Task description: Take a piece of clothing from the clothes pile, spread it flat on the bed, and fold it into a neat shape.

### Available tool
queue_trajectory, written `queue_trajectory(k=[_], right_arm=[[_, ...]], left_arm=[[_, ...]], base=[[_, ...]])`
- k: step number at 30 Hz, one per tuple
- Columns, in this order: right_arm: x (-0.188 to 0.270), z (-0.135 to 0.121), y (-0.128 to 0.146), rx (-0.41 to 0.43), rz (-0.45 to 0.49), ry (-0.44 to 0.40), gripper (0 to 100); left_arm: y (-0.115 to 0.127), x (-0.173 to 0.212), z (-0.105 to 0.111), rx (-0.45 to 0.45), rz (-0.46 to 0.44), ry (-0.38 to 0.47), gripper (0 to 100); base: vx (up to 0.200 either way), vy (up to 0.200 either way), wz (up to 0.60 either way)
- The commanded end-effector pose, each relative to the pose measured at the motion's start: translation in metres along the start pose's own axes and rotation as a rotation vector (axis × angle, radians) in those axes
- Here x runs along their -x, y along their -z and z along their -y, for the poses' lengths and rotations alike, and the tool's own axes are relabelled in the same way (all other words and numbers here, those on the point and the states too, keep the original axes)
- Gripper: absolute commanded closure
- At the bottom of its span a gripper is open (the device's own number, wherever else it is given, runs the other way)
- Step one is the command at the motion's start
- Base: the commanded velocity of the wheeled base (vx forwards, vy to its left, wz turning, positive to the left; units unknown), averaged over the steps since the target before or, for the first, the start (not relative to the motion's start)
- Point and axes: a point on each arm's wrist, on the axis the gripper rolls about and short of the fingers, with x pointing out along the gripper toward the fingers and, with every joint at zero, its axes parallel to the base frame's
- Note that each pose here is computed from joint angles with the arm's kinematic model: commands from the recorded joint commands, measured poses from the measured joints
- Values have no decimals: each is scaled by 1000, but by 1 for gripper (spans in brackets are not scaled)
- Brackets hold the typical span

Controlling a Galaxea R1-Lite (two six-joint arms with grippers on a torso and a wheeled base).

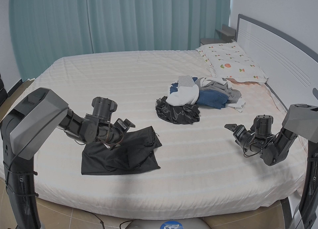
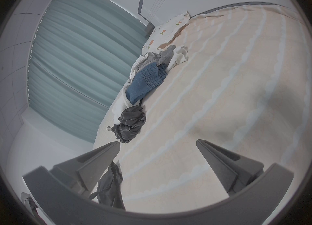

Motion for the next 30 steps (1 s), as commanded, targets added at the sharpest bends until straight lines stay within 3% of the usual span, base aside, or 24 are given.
queue_trajectory(k=[1, 4, 11, 20, 30], right_arm=[[0, -2, 4, 3, -10, -4, 0], [-1, -2, 7, 8, -18, -2, 0], [-4, -6, 18, 27, -38, -5, 0], [-4, -26, 42, 88, -52, -18, 0], [-7, -48, 67, 252, -71, -43, 0]], left_arm=[[-31, 24, -32, 101, 52, 40, 0], [-30, 21, -47, 125, 31, 36, 0], [-35, 18, -48, 176, 44, 63, 0], [-52, 21, -57, 220, 81, 94, 0], [-57, 16, -66, 226, 73, 119, 0]], base=[[0, 0, 0], [0, 0, 0], [0, 0, 0], [0, 200, 0], [0, 200, 0]])
